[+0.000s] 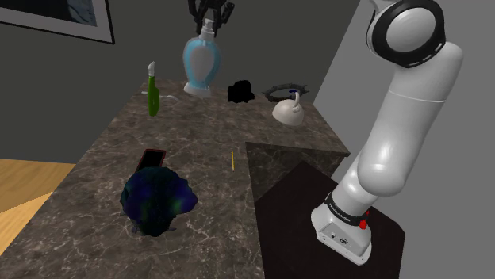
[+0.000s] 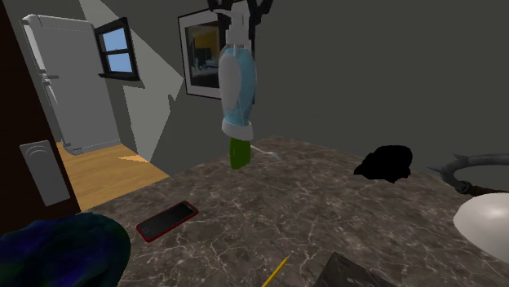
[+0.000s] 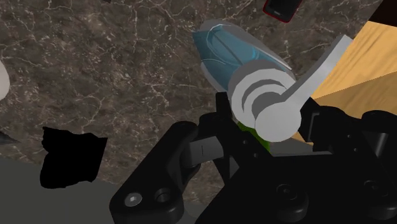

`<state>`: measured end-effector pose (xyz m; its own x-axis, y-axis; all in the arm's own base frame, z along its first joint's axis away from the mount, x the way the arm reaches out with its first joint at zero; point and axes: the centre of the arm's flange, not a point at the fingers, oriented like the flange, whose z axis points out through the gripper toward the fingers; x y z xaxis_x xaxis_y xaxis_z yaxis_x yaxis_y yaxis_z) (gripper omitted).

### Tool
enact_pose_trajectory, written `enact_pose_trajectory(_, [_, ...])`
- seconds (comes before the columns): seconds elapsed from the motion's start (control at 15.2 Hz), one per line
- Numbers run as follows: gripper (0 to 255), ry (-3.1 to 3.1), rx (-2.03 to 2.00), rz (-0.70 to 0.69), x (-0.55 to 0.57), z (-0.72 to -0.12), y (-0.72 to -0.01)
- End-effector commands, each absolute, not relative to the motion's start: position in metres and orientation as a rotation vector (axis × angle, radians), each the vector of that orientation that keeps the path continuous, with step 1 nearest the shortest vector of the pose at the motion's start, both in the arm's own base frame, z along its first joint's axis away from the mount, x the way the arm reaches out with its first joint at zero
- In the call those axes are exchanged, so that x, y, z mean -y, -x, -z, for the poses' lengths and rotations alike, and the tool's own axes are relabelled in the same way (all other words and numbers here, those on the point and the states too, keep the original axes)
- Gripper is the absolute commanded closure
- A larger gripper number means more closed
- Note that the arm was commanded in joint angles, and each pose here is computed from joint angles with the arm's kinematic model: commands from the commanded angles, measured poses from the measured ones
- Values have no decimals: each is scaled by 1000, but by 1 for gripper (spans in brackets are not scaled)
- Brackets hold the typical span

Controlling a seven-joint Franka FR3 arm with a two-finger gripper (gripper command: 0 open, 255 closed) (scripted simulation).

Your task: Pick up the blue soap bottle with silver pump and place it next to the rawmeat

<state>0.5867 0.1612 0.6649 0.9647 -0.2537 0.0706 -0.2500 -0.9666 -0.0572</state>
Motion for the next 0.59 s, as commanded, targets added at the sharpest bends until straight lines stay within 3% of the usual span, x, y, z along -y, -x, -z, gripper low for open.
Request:
enact_pose_trajectory(0.0, [255,3066,-393,120,-161,-677,-587])
enact_pose_trajectory(0.53, [255,3066,-393,120,-161,-719,-587])
